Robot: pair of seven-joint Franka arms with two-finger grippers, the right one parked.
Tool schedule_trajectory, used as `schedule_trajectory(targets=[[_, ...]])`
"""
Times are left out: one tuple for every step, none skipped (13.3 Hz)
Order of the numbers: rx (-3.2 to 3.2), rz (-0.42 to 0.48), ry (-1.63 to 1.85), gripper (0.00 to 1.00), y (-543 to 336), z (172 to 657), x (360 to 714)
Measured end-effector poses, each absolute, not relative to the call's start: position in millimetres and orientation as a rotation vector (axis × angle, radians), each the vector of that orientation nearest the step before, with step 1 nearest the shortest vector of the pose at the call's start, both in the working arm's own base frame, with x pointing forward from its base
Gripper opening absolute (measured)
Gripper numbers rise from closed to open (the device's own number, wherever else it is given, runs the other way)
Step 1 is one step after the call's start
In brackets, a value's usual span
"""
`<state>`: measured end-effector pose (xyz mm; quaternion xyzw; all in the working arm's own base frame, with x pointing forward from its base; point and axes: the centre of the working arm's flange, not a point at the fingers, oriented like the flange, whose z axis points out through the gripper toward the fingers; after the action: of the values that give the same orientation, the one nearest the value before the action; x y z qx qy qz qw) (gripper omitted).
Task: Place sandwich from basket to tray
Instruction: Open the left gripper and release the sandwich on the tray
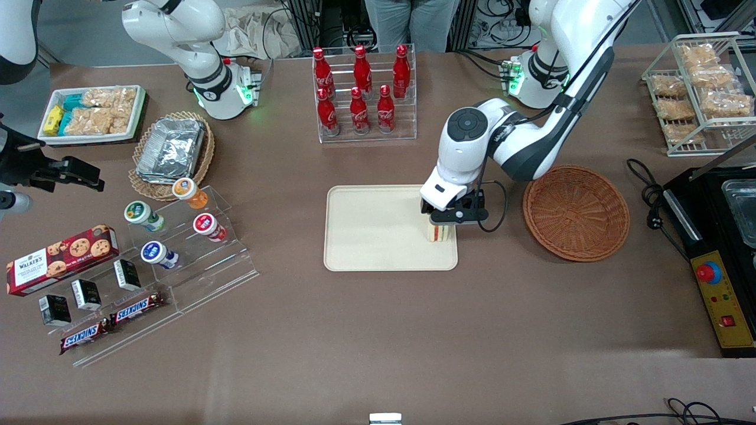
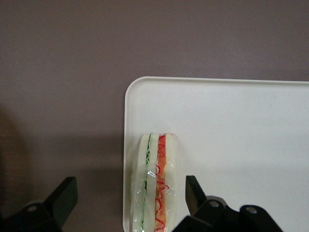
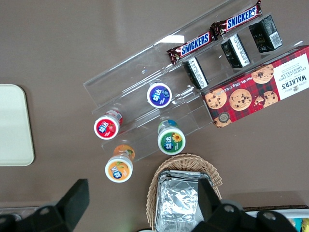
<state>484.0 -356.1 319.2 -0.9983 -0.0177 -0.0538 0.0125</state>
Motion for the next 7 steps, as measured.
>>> schedule_trajectory(targets=[[-3.102, -0.146, -0.075, 1.00, -356.1, 325.2, 487.4], [-3.101, -0.121, -0.095, 1.00, -356.4, 334.1, 492.2], [-3.105, -0.101, -0.104, 1.00, -356.7, 344.5, 497.9], [-3.106, -0.074, -0.106, 1.00, -356.1, 355.5, 503.5], [-3.104, -0.045, -0.105, 1.00, -355.0, 367.5, 509.1], [-3.105, -0.021, -0.106, 1.00, -353.2, 380.9, 515.6], [-3.109, 0.001, -0.110, 1.00, -349.2, 394.4, 522.8]])
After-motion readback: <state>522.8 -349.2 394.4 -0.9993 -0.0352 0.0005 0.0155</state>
